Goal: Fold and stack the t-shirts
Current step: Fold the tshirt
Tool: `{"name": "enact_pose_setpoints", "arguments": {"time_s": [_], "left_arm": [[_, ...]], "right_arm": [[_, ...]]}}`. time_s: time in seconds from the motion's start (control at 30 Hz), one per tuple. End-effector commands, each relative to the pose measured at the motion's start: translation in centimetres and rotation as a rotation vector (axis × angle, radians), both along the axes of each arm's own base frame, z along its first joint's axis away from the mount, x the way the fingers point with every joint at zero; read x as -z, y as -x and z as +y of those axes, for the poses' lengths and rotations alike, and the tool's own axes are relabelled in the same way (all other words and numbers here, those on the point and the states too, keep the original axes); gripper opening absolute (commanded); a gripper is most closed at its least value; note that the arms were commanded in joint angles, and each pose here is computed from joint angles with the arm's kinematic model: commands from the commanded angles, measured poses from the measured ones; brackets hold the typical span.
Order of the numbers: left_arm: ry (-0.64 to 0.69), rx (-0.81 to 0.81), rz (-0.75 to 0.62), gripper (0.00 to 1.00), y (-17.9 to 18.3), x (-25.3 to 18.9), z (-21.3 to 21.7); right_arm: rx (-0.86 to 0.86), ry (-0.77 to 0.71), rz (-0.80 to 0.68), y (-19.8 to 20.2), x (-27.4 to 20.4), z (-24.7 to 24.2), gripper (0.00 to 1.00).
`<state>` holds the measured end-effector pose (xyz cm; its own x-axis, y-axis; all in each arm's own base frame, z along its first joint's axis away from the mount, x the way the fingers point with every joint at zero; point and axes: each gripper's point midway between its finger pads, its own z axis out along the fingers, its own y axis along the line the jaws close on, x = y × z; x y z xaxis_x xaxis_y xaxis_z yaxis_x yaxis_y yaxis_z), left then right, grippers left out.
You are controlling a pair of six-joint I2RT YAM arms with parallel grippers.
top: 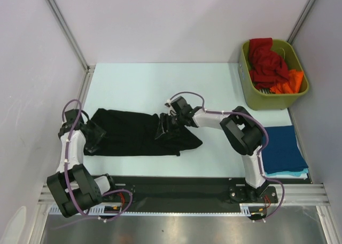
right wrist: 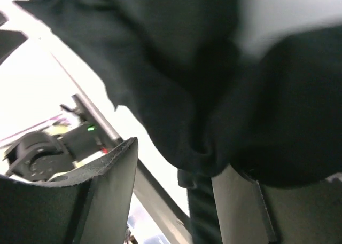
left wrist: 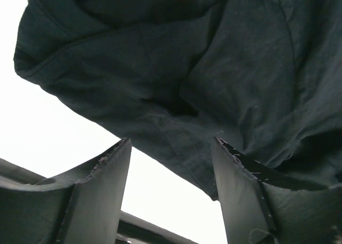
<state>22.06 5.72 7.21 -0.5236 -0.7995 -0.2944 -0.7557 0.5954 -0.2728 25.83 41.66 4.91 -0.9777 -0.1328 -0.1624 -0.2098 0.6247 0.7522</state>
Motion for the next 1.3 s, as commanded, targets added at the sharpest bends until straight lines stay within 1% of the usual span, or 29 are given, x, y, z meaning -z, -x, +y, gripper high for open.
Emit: {"name": "enact_pose_setpoints", "arguments": {"time_s": [0.0,0.03,0.13,0.17,0.23,0.3,0.37,0.47,0.5,0.53,0.57,0.7,0.8,0.83,0.9,0.93,1.07,1.13,1.2,1.27], "left_arm": [[-0.024,0.004,-0.093,0.68,-1.6,-2.0,0.7],[-0.038,-0.008,-0.102,0.68,-1.7,-2.3,1.1],[-0.031,-0.016,-0.122,0.69,-1.9,-2.5,0.9],[-0.019,-0.013,-0.125,0.69,-2.0,-2.5,0.7],[-0.018,-0.01,-0.136,0.69,-2.2,-2.6,0.7],[-0.024,-0.005,-0.147,0.7,-2.5,-2.8,0.8],[-0.034,-0.005,-0.148,0.7,-2.8,-3.0,1.2],[-0.038,0.007,-0.155,0.69,-3.1,-3.0,1.2],[-0.036,0.01,-0.156,0.69,-3.2,-2.9,1.3],[-0.031,0.018,-0.157,0.68,-3.3,-2.8,1.2],[-0.029,0.021,-0.158,0.68,-3.4,-2.8,1.1],[-0.031,0.044,-0.149,0.68,-3.8,-2.4,1.4],[-0.023,0.057,-0.119,0.68,-4.2,-1.5,1.5],[-0.021,0.058,-0.115,0.68,-4.4,-1.5,1.6],[-0.011,0.054,-0.09,0.67,-4.5,-0.9,1.8],[-0.01,0.054,-0.095,0.67,-4.8,-1.0,1.8],[-0.008,0.038,-0.1,0.67,-5.1,-1.1,2.2],[-0.005,0.032,-0.094,0.67,-5.2,-1.0,2.4],[0.0,0.027,-0.084,0.67,-5.1,-0.8,2.5],[0.006,0.023,-0.08,0.67,-5.1,-0.6,2.6]], "right_arm": [[0.125,0.191,-0.06,-3.0,1.6,-7.0,0.61],[0.152,0.217,-0.069,-3.9,1.7,-9.1,0.62],[0.161,0.231,-0.069,-4.8,1.5,-11.9,0.64],[0.147,0.253,-0.051,-4.4,1.7,-12.7,0.64],[0.157,0.314,-0.07,-4.8,1.9,-14.7,0.68],[0.175,0.317,-0.047,-4.6,1.8,-15.8,0.69],[0.179,0.309,-0.071,-4.7,1.0,-16.5,0.69],[0.156,0.291,-0.106,-4.8,0.3,-15.9,0.66],[0.151,0.274,-0.105,-4.9,0.1,-15.5,0.51],[0.147,0.262,-0.091,-4.8,0.0,-15.0,0.45],[0.144,0.27,-0.087,-4.7,0.1,-14.6,0.43],[0.146,0.297,-0.17,-5.8,-1.7,-13.3,0.43],[0.15,0.351,-0.227,-6.6,-2.1,-13.0,0.41],[0.136,0.357,-0.259,-7.0,-2.3,-12.2,0.41],[0.128,0.365,-0.262,-7.5,-2.2,-11.4,0.4],[0.113,0.375,-0.244,-7.8,-1.2,-10.7,0.4],[0.106,0.37,-0.201,-8.4,0.6,-9.2,0.31],[0.118,0.394,-0.209,-8.7,1.1,-9.2,0.3],[0.139,0.44,-0.201,-8.8,2.2,-9.8,0.3],[0.162,0.453,-0.182,-8.9,3.1,-10.3,0.29]]}}
